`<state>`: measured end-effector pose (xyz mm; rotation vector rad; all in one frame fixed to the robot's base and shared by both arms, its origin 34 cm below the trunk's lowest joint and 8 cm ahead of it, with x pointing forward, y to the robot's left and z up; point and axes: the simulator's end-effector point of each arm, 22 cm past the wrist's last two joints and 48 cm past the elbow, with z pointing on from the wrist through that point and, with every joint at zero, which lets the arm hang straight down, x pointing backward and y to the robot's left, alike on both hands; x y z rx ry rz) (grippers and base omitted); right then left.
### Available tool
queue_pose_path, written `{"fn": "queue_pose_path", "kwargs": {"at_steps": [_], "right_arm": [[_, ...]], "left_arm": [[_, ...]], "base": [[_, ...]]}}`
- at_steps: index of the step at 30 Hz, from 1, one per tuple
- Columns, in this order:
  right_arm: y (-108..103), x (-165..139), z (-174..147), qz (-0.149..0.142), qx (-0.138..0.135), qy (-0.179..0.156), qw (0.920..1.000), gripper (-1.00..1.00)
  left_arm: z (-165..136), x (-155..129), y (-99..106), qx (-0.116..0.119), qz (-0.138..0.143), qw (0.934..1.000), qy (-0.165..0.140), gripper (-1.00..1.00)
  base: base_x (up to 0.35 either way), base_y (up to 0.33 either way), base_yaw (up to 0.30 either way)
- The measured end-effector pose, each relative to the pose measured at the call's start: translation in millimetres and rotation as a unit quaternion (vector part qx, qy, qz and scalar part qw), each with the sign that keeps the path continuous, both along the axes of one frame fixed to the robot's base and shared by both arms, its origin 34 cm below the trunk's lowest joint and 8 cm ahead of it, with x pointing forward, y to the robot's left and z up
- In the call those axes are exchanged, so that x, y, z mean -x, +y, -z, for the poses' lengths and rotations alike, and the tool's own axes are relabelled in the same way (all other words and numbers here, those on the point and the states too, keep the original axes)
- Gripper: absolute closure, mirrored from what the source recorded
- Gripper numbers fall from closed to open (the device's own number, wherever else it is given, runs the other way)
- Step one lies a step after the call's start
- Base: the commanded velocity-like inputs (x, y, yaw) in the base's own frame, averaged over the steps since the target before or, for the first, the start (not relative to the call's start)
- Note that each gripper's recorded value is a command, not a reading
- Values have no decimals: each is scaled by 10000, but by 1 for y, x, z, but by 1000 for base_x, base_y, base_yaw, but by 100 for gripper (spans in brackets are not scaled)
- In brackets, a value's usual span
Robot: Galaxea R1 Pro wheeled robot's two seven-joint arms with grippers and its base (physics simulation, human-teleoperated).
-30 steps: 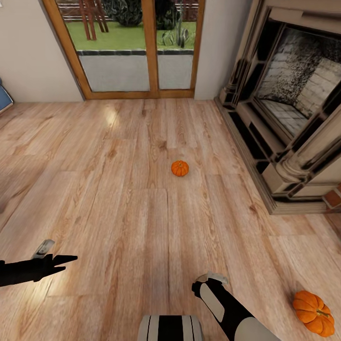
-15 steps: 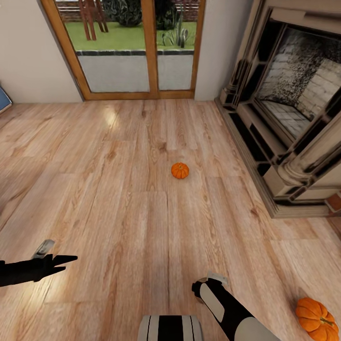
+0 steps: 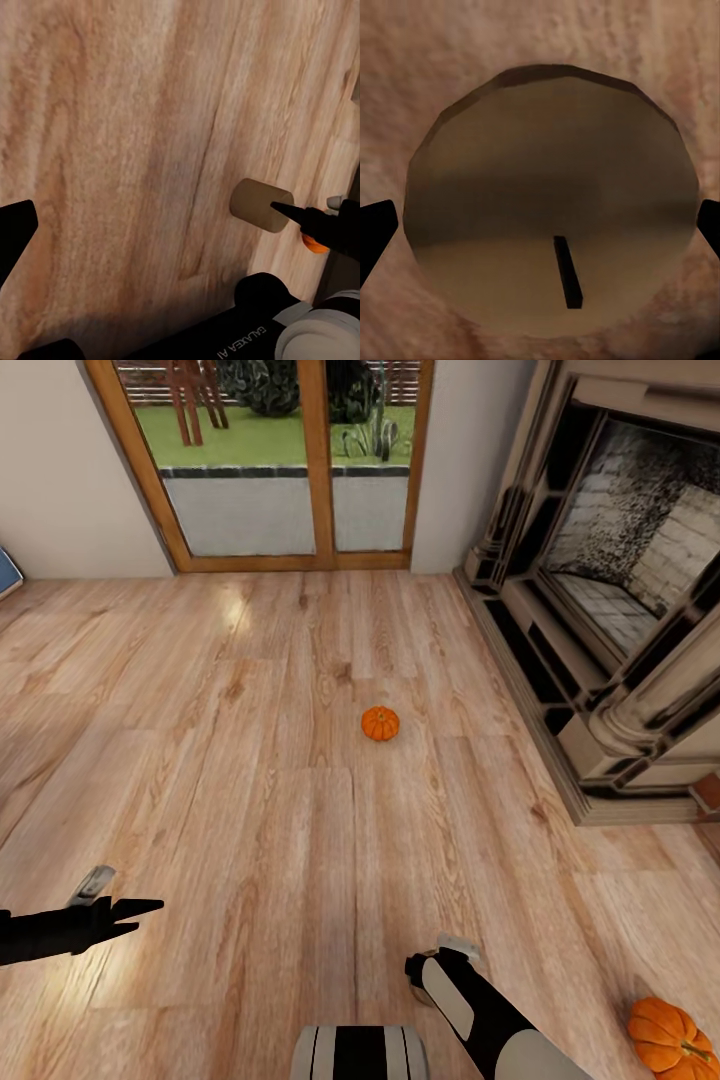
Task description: Place each of the two pumpkins and all three candles from the living room inside a cabinet in the living room (use any cabinet), then make sure every cabinet is closed, and position the cauldron so it is next to a table in the living room.
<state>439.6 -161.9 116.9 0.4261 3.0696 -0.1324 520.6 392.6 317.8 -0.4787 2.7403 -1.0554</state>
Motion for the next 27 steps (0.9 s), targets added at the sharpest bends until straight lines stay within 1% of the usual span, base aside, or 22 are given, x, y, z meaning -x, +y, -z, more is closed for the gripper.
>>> {"fn": "queue_pose_path", "kwargs": {"at_steps": [3, 6, 26, 27], "right_arm": [[-1, 0, 0, 2, 4, 0, 10000, -100], [-2, 5, 5, -23, 26, 69, 10000, -100], [-1, 9, 9, -30, 20, 122, 9999, -100], [-1, 9, 9, -30, 20, 122, 9999, 100]], "left_arm": [[0, 0, 0, -4, 0, 10000, 2, -100], [6, 2, 0, 2, -3, 10000, 60, -100], [11, 4, 0, 20, -14, 9999, 111, -100], [10, 4, 0, 21, -15, 9999, 111, -100]], "base": [[6, 0, 0], [1, 0, 0], [0, 0, 0], [0, 0, 0]]}}
